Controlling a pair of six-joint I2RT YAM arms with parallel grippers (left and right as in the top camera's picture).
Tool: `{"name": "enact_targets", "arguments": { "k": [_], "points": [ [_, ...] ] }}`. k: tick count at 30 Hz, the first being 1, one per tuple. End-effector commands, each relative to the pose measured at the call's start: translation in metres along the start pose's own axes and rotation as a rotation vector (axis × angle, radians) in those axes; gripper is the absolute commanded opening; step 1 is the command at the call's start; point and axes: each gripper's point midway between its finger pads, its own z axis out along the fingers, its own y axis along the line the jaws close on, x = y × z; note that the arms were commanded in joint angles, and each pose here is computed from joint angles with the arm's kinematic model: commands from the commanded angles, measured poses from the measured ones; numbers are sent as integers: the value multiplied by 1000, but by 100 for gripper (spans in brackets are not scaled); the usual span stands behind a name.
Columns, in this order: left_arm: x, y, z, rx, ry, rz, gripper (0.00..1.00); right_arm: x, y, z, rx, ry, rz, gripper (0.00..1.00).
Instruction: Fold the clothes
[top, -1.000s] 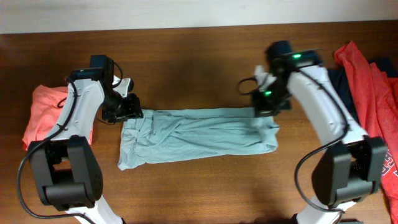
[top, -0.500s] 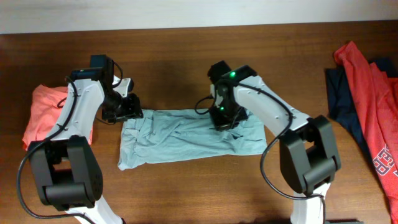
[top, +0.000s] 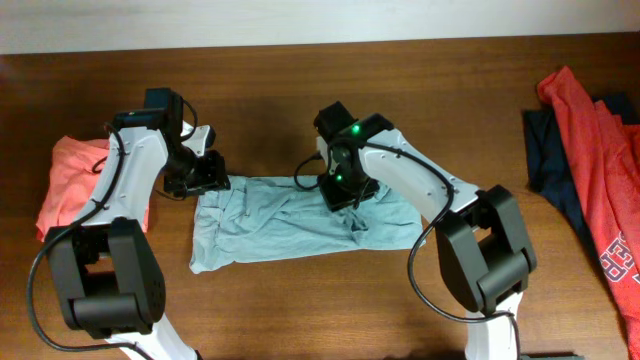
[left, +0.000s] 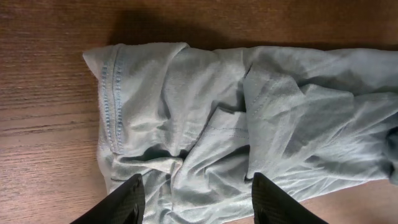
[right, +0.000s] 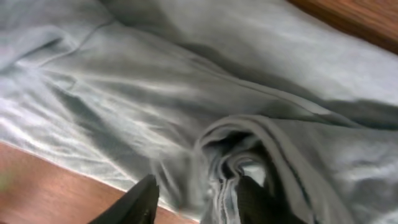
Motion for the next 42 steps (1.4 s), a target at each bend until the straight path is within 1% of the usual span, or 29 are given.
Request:
{"name": "enact_targets", "arguments": {
  "k": [1,4,6,10,15,19,22,23,25,26,27,28,31,35,37,38,42],
  "points": [
    [2,1,2,4,11,11,55,-1,3,3,16,0,-54,48],
    [2,1,2,4,11,11,54,-2,-17,-1,118,-10,-17,48],
    [3,1,2,4,11,11,55,-2,-30,-7,180,-23,30,49],
    [2,1,2,4,10,11,55,-4,-35,-18,187,-44,48,49],
    [2,1,2,4,9,11,55,0,-38,-19,189,-32,51,49],
    [2,1,2,4,10,11,55,-6,-40,-20,206,-55,40,47],
    [2,1,2,4,10,11,55,-15,-48,-22,254,-93,22,46],
    [2,1,2,4,10,11,55,-20,-51,-23,274,-111,1,44],
    [2,1,2,4,10,11,55,-27,-53,-25,292,-135,-37,34],
    [2,1,2,4,10,11,55,-30,-53,-25,292,-145,-66,31],
    [2,1,2,4,10,11,55,-32,-52,-26,293,-151,-86,31],
    [2,1,2,4,10,11,55,-33,-51,-26,293,-154,-103,31],
    [2,1,2,3,10,11,55,-32,-52,-31,303,-147,-114,40],
    [2,1,2,3,10,11,55,-32,-56,-63,351,-186,-82,43],
    [2,1,2,3,10,11,55,-34,-55,-77,359,-220,-81,51],
    [2,1,2,3,9,11,55,-33,-55,-82,358,-226,-84,53],
    [2,1,2,3,10,11,55,-17,-60,-82,364,-166,-83,53]
  ]
}}
